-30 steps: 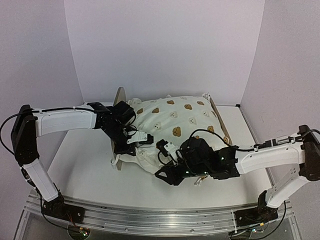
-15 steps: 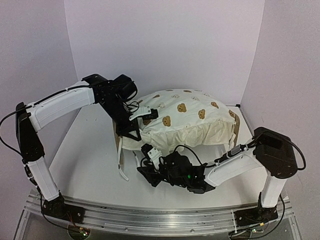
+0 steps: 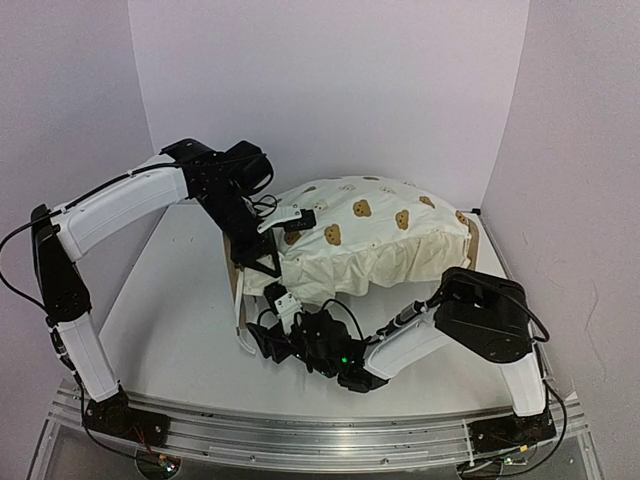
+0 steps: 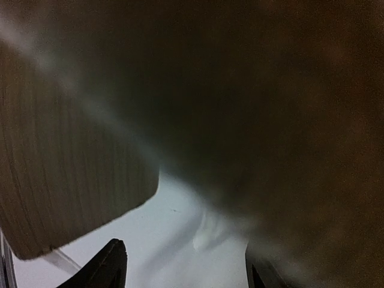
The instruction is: Set up the pet bed
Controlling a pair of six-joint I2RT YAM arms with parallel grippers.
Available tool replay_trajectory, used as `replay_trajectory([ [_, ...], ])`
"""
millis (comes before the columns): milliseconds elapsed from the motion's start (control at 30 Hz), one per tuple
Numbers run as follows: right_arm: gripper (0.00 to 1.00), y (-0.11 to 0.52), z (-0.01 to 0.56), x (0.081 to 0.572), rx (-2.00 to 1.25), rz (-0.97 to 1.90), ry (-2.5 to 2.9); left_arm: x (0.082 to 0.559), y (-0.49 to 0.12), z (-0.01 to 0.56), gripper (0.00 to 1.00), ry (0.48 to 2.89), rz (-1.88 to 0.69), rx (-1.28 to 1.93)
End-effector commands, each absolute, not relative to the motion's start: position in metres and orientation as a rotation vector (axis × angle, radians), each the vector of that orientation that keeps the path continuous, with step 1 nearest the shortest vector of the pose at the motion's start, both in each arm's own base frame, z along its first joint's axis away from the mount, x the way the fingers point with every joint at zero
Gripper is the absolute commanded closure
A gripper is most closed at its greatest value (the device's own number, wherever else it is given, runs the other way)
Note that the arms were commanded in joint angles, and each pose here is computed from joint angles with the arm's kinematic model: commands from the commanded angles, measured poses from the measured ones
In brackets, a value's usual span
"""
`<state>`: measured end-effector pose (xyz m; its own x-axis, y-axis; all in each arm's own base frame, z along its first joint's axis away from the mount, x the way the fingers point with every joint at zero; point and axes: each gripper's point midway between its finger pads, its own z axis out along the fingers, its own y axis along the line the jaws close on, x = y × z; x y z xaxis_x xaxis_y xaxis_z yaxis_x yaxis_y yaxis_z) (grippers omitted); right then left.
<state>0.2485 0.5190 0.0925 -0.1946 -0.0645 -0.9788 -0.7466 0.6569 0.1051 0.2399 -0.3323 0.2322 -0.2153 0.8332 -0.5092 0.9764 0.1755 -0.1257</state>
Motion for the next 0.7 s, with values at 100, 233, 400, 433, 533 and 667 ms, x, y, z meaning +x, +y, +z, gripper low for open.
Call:
replay_trajectory([
  [100,0.33,0.533,0.117,0.273,-0.500,0.797,1.589,0.249,-0.368,0.340,1.00,1.758,-0.779,1.567],
  [233,0.37,0.542,0.109,0.282,-0.480,0.781,1.583,0.247,-0.370,0.343,1.00,1.758,-0.805,1.560],
  [400,0.57,0.542,0.104,0.304,-0.395,0.723,1.580,0.244,-0.372,0.348,1.00,1.753,-0.838,1.557],
  [433,0.58,0.539,0.103,0.309,-0.370,0.709,1.583,0.243,-0.372,0.349,1.00,1.753,-0.847,1.555],
  [533,0.58,0.536,0.101,0.322,-0.333,0.703,1.586,0.240,-0.372,0.351,1.00,1.752,-0.872,1.554],
  [667,0.60,0.541,0.099,0.333,-0.301,0.731,1.581,0.239,-0.373,0.352,1.00,1.751,-0.882,1.550],
])
